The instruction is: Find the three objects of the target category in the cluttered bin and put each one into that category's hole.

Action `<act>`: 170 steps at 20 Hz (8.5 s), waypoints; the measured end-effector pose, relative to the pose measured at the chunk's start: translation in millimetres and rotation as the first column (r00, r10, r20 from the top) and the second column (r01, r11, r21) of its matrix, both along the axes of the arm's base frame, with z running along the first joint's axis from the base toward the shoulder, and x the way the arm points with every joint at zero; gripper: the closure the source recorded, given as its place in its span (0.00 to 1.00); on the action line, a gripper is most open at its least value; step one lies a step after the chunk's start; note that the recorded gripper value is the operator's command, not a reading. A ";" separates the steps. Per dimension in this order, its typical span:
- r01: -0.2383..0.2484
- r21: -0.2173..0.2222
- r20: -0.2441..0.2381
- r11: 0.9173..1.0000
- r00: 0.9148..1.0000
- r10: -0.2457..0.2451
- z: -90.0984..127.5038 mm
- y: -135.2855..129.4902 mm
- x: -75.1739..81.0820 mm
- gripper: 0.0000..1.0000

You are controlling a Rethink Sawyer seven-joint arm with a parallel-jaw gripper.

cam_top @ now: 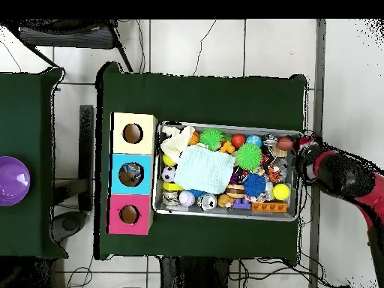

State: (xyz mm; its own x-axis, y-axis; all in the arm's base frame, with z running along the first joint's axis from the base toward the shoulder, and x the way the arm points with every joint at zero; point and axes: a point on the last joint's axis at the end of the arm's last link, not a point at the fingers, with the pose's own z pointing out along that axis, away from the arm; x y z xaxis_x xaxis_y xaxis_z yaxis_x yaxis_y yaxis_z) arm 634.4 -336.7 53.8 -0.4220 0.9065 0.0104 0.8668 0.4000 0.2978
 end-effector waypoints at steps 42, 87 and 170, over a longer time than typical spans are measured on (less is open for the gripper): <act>-0.020 -0.083 0.060 0.996 0.998 0.025 15.0 -1.0 8.7 0.00; -0.062 -0.044 0.014 0.997 0.998 0.063 -1.4 26.1 -14.0 0.00; -0.297 -0.136 -0.050 0.945 0.955 0.293 -52.9 -10.8 -35.0 0.00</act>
State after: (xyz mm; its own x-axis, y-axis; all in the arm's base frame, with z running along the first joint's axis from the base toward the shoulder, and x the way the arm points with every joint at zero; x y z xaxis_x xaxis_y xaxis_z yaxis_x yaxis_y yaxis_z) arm 599.4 -347.4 0.9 -0.6719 0.7349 -0.0920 0.7113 0.6749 0.1964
